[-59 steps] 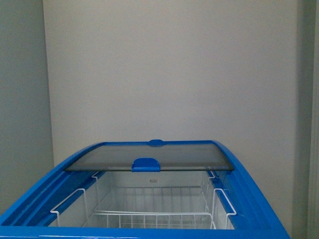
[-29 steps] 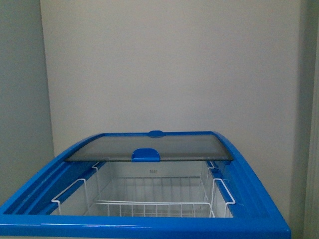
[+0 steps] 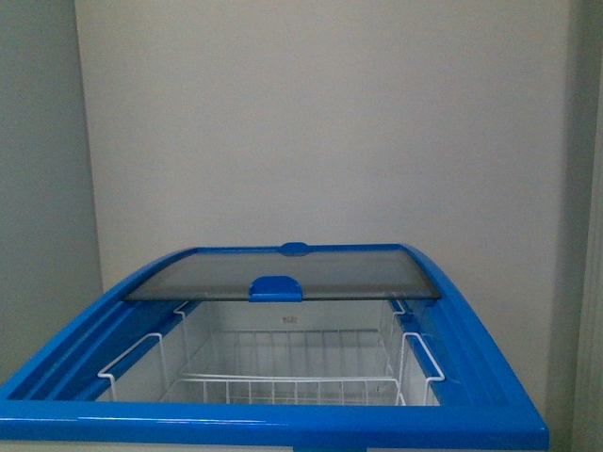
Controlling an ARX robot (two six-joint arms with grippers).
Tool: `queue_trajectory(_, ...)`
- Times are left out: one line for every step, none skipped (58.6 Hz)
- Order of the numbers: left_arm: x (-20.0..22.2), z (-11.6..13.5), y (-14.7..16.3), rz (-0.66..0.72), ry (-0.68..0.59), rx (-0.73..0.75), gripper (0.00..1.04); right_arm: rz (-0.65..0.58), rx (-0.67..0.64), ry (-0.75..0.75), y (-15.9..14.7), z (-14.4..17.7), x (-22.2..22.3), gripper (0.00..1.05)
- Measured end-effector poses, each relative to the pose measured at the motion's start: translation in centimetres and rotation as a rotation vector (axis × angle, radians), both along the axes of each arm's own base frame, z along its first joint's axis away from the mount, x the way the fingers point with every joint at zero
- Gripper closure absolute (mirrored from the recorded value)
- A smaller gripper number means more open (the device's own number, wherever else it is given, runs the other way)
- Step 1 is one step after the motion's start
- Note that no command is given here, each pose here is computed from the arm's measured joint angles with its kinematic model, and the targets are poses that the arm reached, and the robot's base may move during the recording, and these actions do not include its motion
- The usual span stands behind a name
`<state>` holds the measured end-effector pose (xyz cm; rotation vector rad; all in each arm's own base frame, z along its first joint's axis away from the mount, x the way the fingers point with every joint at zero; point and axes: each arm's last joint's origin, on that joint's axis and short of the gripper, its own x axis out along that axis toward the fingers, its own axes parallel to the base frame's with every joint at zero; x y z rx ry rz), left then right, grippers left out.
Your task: Put drink in fridge
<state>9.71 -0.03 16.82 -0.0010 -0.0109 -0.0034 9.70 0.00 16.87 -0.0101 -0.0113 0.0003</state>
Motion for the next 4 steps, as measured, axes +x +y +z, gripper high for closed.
queue_trajectory(0.0,0.0,0.0,0.0,0.0,0.0,0.08,0.0,0.0,0.0,0.0,-0.01,0.0,0.08)
queue_trajectory(0.0,0.0,0.0,0.0,0.0,0.0,0.08,0.0,0.0,0.0,0.0,0.0,0.0,0.08)
queue_trajectory(0.0,0.0,0.0,0.0,0.0,0.0,0.08,0.0,0.0,0.0,0.0,0.0,0.0,0.08)
queue_trajectory(0.0,0.0,0.0,0.0,0.0,0.0,0.08,0.0,0.0,0.0,0.0,-0.01,0.0,0.08)
